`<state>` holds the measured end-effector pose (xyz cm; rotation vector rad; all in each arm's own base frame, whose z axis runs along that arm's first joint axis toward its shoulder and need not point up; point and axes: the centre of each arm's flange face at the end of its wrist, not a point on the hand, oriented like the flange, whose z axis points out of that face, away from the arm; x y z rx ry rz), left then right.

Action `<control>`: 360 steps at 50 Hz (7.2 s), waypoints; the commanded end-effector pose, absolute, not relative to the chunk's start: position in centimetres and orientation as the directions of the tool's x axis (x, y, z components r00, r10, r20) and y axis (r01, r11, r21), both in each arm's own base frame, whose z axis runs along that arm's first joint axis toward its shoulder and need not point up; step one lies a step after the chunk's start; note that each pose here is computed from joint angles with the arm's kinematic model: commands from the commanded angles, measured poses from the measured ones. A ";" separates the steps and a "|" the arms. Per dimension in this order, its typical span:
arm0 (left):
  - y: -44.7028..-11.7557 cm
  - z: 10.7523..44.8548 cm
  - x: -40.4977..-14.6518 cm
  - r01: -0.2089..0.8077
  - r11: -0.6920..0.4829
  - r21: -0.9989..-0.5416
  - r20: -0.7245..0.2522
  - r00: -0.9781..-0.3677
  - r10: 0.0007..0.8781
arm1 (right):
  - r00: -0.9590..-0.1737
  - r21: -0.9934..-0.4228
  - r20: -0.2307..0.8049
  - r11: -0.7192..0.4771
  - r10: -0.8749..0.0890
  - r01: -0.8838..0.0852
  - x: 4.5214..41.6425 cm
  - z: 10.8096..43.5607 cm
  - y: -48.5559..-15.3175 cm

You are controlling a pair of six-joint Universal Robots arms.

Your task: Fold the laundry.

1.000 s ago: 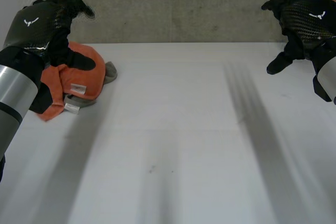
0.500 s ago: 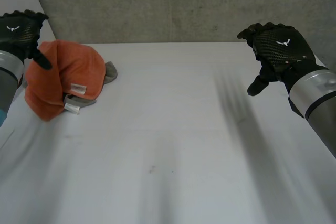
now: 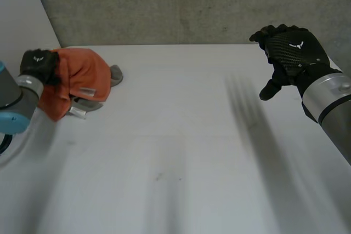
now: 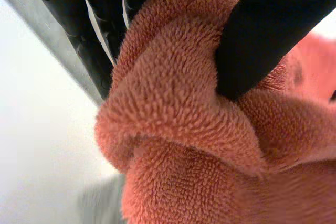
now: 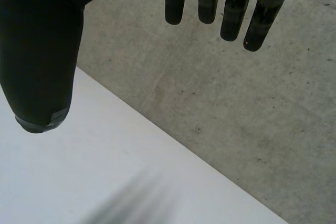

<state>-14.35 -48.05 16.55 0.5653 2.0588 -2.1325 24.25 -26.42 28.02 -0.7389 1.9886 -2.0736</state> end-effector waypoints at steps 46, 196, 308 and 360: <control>-28.4 20.6 -27.8 0.252 0.009 -0.968 -0.215 -0.845 0.490 | -0.745 -0.845 0.295 0.201 -0.598 -0.495 24.0 25.3 -23.0; -20.5 14.1 -25.4 0.517 0.159 -0.841 -0.382 -0.776 0.501 | -0.893 -0.890 -0.205 0.456 -0.401 -0.001 24.2 14.1 -37.5; -25.4 22.0 -27.0 -0.098 0.285 -0.954 0.152 -0.973 0.173 | -0.779 -0.969 0.221 -0.045 -0.586 -0.241 26.9 36.1 -22.5; -26.1 23.3 -24.9 0.194 0.245 -0.950 -0.120 -0.951 0.286 | -0.709 -0.915 0.252 0.077 -0.658 -0.397 28.8 19.7 -19.4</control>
